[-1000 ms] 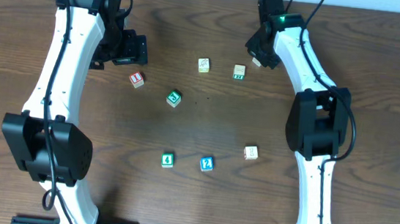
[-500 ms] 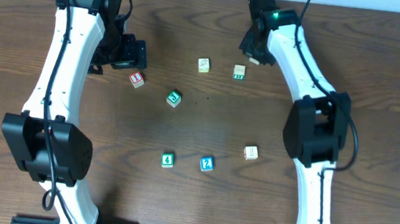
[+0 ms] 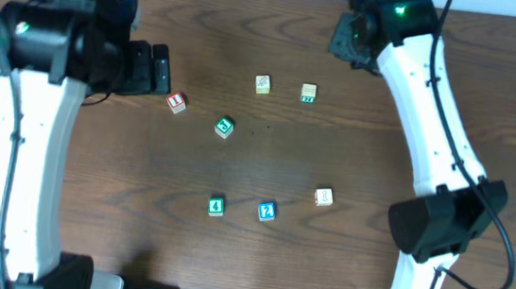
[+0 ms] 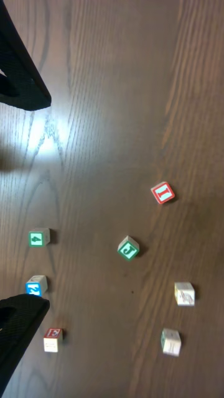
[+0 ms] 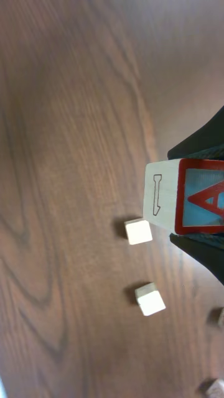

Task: Spell out Ai2
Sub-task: 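Carry the red A block with the right gripper toward the center, then lower the A block beside the green J block and release, then move the right gripper down to the blue 2 block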

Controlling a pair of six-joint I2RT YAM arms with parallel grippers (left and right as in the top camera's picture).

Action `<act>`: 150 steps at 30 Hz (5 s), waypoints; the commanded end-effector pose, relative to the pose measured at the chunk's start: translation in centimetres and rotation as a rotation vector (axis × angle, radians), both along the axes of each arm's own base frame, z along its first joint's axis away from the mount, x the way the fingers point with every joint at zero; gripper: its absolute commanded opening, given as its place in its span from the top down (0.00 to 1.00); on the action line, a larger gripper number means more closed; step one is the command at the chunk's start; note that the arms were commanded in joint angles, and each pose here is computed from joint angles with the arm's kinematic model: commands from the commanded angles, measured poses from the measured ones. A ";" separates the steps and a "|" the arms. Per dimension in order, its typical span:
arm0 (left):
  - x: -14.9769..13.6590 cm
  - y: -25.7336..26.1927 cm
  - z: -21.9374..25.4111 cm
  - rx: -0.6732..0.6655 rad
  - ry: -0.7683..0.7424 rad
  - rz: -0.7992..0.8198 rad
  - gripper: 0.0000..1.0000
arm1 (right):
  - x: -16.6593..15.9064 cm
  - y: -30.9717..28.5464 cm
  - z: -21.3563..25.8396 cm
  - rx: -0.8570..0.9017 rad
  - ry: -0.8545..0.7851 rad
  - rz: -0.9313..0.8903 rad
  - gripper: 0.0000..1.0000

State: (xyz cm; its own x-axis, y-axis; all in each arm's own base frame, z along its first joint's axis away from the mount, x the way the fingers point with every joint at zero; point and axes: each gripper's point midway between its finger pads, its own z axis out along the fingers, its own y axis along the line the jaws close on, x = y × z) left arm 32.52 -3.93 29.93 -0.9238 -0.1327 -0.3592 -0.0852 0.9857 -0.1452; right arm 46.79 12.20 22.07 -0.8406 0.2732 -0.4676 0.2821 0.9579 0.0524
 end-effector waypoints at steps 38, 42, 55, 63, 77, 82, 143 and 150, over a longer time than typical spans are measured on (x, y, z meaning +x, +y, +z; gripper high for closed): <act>-1.5 0.3 0.2 0.017 0.029 -0.024 0.04 | -11.7 11.8 -11.7 0.071 0.002 0.243 0.88; -1.5 0.3 0.2 0.017 0.028 -0.025 0.05 | -10.7 12.7 -13.6 0.069 0.035 0.204 0.91; -1.5 0.3 0.2 0.017 0.030 -0.025 0.05 | -7.2 17.3 -15.8 0.158 0.112 0.204 0.89; -1.6 0.3 0.1 0.018 0.034 -0.025 0.05 | -7.0 16.4 -17.8 0.122 0.145 0.184 0.89; -1.6 0.3 0.1 0.018 0.034 -0.025 0.05 | -5.3 16.5 -18.2 0.087 0.072 0.201 0.87; -1.7 0.3 0.1 0.018 0.037 -0.025 0.05 | -5.1 16.1 -18.9 0.059 0.072 0.192 0.87; -6.5 0.7 3.3 0.004 -0.030 -0.002 0.05 | -30.0 5.5 -0.6 0.250 0.150 -0.189 0.01; -6.5 0.8 3.3 0.007 -0.028 0.002 0.05 | -32.0 9.7 -6.1 0.435 0.228 -0.323 0.02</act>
